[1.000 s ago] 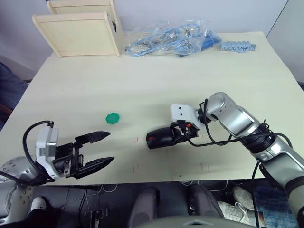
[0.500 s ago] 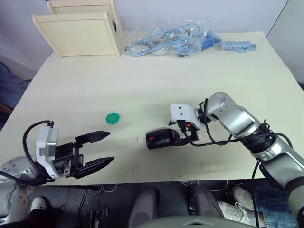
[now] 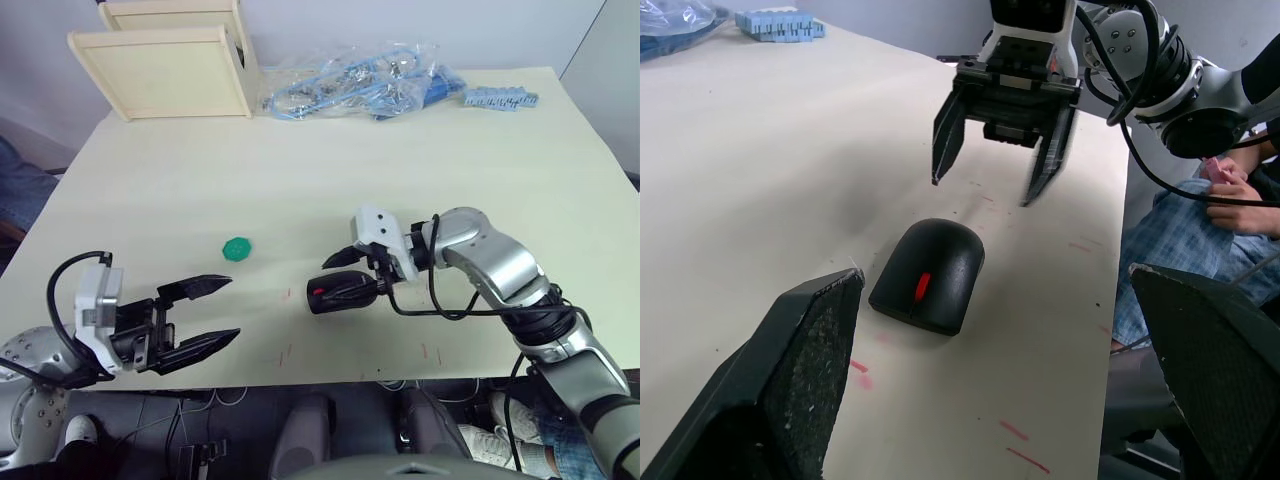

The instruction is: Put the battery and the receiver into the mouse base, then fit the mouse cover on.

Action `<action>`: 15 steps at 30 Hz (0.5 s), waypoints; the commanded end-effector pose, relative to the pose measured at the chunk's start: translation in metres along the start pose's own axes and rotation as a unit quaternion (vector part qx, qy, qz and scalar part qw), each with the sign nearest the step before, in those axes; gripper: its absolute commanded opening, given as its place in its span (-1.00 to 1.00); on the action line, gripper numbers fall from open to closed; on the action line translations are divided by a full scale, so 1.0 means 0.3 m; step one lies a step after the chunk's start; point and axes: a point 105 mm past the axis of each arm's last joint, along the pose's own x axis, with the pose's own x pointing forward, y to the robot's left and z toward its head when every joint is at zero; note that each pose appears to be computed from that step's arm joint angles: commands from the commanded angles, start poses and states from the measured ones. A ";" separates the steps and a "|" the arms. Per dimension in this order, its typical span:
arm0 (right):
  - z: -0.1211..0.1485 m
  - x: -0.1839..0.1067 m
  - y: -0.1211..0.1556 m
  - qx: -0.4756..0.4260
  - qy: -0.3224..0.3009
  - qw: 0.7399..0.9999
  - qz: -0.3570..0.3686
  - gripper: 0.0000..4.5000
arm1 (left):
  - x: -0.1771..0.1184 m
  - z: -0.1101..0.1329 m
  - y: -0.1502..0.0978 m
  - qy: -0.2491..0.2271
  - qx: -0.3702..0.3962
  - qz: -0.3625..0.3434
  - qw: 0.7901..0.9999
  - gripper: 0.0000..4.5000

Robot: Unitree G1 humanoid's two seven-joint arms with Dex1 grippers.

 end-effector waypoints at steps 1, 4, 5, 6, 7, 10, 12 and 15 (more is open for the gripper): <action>0.016 0.014 0.000 -0.011 -0.012 1.000 -0.006 0.20 | -0.012 0.021 0.006 0.001 0.016 0.002 1.000 1.00; 0.006 0.023 -0.011 -0.010 -0.007 1.000 -0.012 0.20 | -0.013 0.021 0.009 0.002 0.017 0.003 1.000 1.00; 0.000 0.025 -0.015 -0.008 -0.004 1.000 -0.015 0.20 | -0.014 0.020 0.009 0.003 0.017 0.003 1.000 1.00; -0.008 0.026 -0.021 -0.006 0.001 1.000 -0.017 0.20 | -0.015 0.020 0.009 0.003 0.017 0.003 1.000 1.00; -0.017 0.027 -0.026 -0.004 0.006 1.000 -0.019 0.20 | -0.016 0.020 0.009 0.003 0.018 0.004 1.000 1.00; -0.040 0.030 -0.032 0.000 0.018 1.000 -0.019 0.20 | -0.018 0.019 0.008 0.003 0.018 0.005 1.000 1.00; -0.045 0.032 -0.030 0.006 0.020 1.000 -0.013 0.20 | -0.018 0.019 0.007 0.002 0.018 0.005 1.000 1.00; -0.043 0.035 -0.029 0.013 0.016 1.000 -0.009 -0.05 | -0.018 0.017 0.006 0.002 0.018 0.006 1.000 1.00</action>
